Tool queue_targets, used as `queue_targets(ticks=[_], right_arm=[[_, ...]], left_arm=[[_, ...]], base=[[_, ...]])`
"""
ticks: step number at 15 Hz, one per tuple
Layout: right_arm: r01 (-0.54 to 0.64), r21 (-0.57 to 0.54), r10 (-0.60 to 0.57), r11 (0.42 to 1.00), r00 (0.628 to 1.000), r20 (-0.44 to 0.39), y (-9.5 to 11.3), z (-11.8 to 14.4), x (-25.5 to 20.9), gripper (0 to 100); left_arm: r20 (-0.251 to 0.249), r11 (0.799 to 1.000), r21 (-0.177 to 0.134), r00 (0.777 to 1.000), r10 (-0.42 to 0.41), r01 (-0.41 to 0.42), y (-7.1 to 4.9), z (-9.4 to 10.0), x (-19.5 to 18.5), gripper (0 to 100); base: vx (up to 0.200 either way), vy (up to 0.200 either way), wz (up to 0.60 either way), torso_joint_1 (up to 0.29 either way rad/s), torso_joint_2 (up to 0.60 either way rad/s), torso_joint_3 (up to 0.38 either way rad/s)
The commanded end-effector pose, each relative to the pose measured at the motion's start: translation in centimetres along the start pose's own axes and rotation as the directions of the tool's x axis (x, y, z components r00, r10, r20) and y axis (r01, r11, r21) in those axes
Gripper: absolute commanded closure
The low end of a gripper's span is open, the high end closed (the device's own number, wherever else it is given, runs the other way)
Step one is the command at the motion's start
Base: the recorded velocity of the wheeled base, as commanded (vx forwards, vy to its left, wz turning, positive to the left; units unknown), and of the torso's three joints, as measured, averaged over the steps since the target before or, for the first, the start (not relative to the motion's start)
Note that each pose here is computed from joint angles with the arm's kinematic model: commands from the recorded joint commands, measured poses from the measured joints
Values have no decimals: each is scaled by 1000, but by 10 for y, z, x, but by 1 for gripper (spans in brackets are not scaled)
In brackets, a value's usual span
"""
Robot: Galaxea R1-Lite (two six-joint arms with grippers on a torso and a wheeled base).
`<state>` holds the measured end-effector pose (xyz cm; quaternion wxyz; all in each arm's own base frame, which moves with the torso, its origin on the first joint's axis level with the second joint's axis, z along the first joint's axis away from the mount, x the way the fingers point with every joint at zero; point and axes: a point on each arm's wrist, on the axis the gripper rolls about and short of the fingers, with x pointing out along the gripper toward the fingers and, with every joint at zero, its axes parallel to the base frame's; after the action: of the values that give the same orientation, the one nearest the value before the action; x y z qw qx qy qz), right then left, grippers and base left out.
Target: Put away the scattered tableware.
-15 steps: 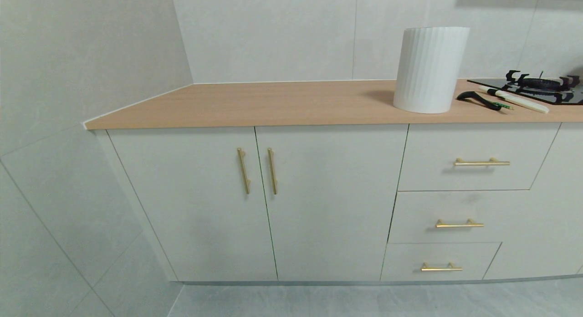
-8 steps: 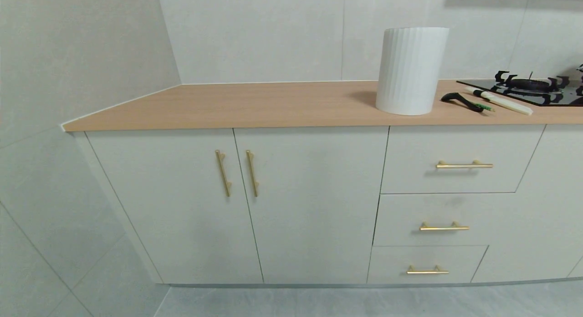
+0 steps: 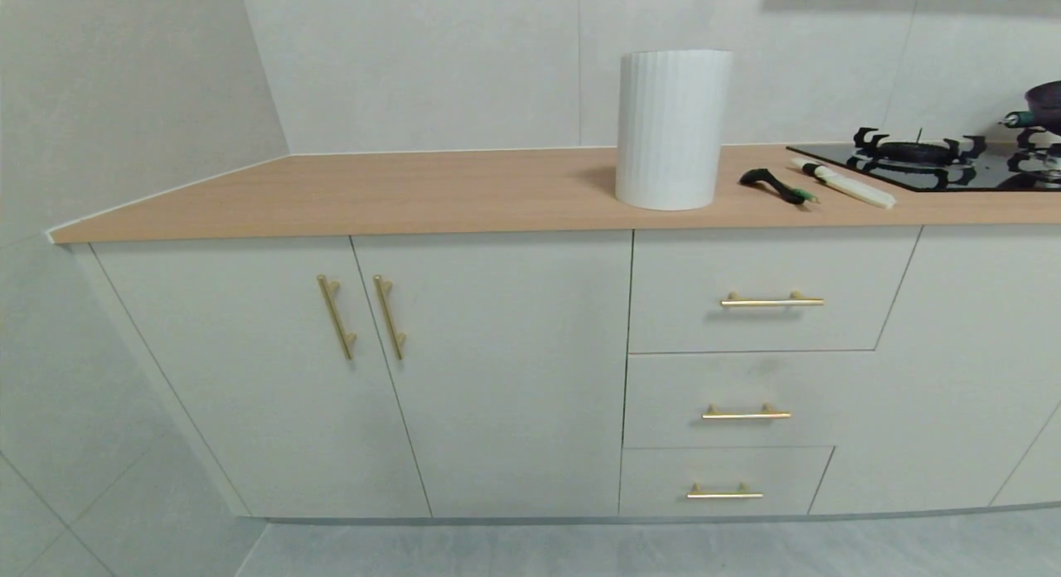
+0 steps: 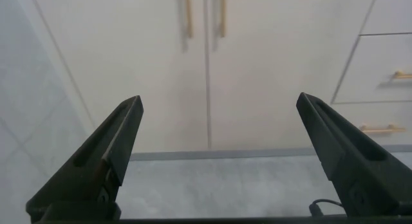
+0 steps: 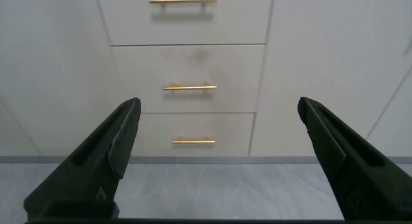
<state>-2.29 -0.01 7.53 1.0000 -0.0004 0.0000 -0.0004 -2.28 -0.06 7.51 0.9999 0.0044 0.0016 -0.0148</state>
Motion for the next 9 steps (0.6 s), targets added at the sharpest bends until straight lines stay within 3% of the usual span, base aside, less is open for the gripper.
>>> queue_targets(ticks=[1,4,7,9], right_arm=[[1,-1,-1,1000,1000,-2,0,0,0,0],[1,-1,-1,1000,1000,-2,0,0,0,0],[1,-1,-1,1000,1000,-2,0,0,0,0],[1,-2,-1,1000,1000,-2,0,0,0,0]], left_arm=[[-1,1000,-1,1000,-1,1,0,0,0,0],[-1,1000,0,1000,-1,1,0,0,0,0],[-1,1000,0,1000,-1,1,0,0,0,0],[0,1000,-1,1000,-1,1,0,0,0,0]], base=[[0,0,0,0,0,0],[0,0,0,0,0,0],[200,0,0,-2,5,4],[0,0,0,0,0,0]])
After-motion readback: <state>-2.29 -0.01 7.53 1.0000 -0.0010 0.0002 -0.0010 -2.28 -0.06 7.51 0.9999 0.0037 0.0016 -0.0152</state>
